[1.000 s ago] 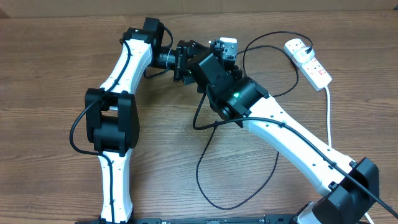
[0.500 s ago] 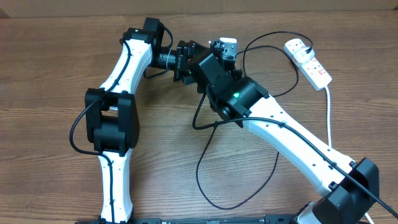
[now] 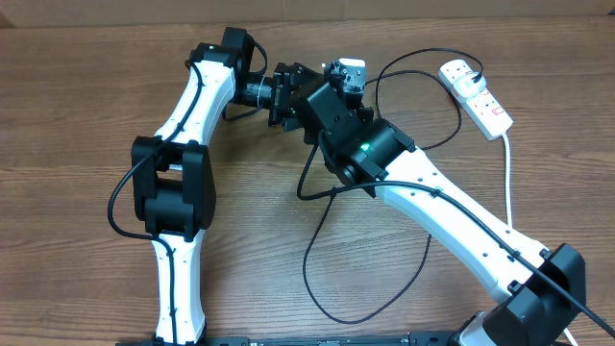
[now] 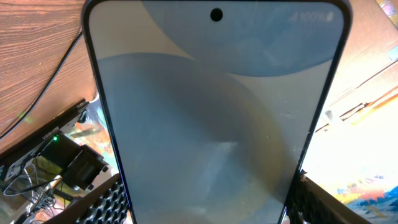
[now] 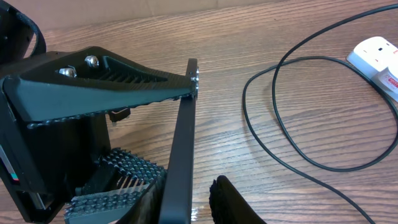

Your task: Plug charger to phone and switch on socket

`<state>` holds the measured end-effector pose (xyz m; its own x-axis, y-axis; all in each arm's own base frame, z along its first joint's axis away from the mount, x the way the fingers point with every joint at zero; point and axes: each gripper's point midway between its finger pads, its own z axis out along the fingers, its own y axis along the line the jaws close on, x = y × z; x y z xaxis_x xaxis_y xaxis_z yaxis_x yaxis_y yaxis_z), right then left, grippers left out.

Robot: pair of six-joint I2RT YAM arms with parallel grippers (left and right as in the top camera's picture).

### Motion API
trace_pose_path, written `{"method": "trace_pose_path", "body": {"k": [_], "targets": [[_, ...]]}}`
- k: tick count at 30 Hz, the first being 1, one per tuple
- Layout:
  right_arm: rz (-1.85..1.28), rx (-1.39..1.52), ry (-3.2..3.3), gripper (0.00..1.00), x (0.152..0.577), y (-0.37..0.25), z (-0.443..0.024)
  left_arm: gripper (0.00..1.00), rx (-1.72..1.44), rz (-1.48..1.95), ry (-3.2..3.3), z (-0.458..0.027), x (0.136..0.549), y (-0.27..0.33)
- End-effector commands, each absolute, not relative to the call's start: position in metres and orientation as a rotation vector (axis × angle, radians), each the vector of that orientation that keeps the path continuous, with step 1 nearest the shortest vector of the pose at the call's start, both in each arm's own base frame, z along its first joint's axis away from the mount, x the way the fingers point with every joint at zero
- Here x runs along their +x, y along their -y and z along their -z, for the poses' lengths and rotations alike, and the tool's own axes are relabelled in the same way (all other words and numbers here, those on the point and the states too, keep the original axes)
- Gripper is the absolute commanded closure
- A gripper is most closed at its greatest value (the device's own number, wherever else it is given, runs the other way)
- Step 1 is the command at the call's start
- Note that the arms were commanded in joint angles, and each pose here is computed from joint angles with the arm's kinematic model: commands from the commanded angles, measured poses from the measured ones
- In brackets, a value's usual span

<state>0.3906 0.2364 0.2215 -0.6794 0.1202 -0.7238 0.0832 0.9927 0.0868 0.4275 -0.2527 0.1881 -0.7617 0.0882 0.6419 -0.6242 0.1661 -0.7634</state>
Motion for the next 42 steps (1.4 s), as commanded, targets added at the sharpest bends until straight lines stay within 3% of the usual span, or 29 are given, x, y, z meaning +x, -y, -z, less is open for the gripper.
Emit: {"method": "trace_pose_path", "body": {"k": [1,28,32,38,42], "targets": [[-0.07,0.144,-2.3,0.79,0.392,-0.239,-0.23,0.35,0.477,-1.692,1.865,-0.199,0.431,0.252],[-0.104,0.163,-2.332,0.96,0.388,-0.243,-0.224,0.32,0.502,-1.654,1.919,-0.19,0.433,0.251],[-0.11,0.18,-2.329,0.96,0.388,-0.242,-0.225,0.24,0.519,-1.626,1.962,-0.183,0.434,0.249],[-0.074,0.207,-2.304,0.96,0.393,-0.234,-0.228,0.02,0.541,-1.594,2.12,-0.164,0.449,0.237],[-0.045,0.306,-2.262,0.96,0.399,-0.218,-0.235,0.0,0.49,-1.65,2.183,-0.163,0.457,0.226]]}}
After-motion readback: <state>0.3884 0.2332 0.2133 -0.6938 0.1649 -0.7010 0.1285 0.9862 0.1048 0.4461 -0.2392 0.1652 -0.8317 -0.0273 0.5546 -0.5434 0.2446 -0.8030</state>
